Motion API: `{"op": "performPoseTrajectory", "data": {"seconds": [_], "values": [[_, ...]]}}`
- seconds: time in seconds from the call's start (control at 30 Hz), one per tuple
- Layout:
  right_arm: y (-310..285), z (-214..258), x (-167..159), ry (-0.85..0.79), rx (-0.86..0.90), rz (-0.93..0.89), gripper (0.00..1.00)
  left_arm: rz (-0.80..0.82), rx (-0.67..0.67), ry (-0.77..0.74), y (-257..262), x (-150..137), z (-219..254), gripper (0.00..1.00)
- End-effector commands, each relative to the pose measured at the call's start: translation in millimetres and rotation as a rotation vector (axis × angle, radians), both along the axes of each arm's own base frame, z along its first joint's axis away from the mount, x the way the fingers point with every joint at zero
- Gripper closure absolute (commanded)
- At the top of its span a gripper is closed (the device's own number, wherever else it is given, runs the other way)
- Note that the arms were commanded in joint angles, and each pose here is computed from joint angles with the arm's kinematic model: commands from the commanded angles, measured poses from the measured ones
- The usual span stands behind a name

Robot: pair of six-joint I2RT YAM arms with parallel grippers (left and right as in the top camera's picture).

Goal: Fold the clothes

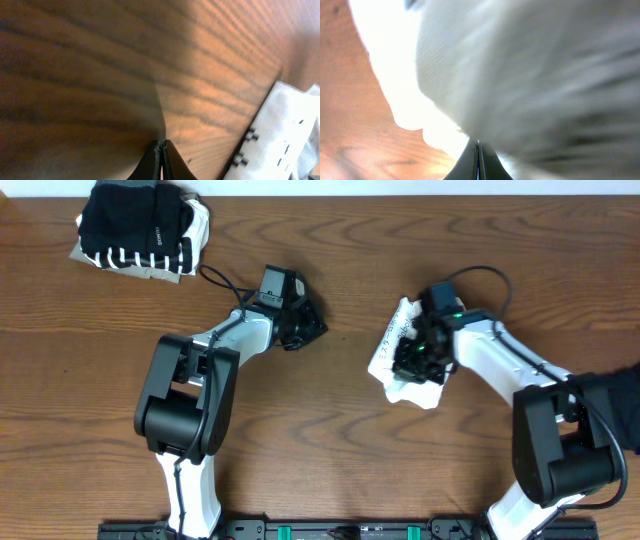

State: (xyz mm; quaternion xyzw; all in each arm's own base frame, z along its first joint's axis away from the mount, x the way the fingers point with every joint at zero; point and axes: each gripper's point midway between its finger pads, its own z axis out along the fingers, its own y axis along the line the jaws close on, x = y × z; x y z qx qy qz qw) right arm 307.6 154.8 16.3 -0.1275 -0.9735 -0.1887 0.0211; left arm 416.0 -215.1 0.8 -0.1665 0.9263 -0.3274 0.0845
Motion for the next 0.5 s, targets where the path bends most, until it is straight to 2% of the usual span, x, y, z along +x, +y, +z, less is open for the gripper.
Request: {"op": "performPoseTrajectory", "data": {"seconds": [0.0,0.2,0.23,0.27,0.3,0.33,0.37,0.4,0.43,0.47], "values": [[4.7,15.9,9.8,-0.032,0.016,-0.017,0.99,-0.098,0.051,-0.050,7.2,-10.3,6.5,0.94],[-31.2,71.9,29.7,-0.140,-0.048,-0.064,0.97,-0.174,0.062,-0.168,6.8,-11.3,50.8,0.94],[-39.6,80.8,30.5,-0.157,-0.066,-0.075,0.93,-0.195,0.057,-0.188,4.5,-12.0,55.7,0.94],[-50.9,92.2,31.2,-0.178,-0.087,-0.101,0.83,-0.232,0.048,-0.216,0.0,-13.9,61.4,0.93],[-58.1,100.4,31.4,-0.195,-0.091,-0.118,0.67,-0.253,0.045,-0.227,-2.7,-15.0,63.0,0.87],[-65.6,110.1,31.9,-0.223,-0.088,-0.129,0.35,-0.298,0.026,-0.246,-10.0,-18.6,66.5,0.69],[-72.3,117.6,31.4,-0.241,-0.088,-0.142,0.20,-0.326,0.012,-0.256,-14.8,-21.4,68.3,0.47],[-81.0,125.8,29.9,-0.261,-0.091,-0.154,0.11,-0.359,-0.002,-0.268,-20.9,-25.3,70.0,0.29],[-89.7,133.0,27.4,-0.273,-0.094,-0.172,0.04,-0.383,-0.012,-0.276,-26.8,-28.2,72.1,0.19],[-97.5,138.2,24.7,-0.279,-0.096,-0.191,0.02,-0.410,-0.025,-0.288,-32.5,-31.0,74.7,0.07]]}}
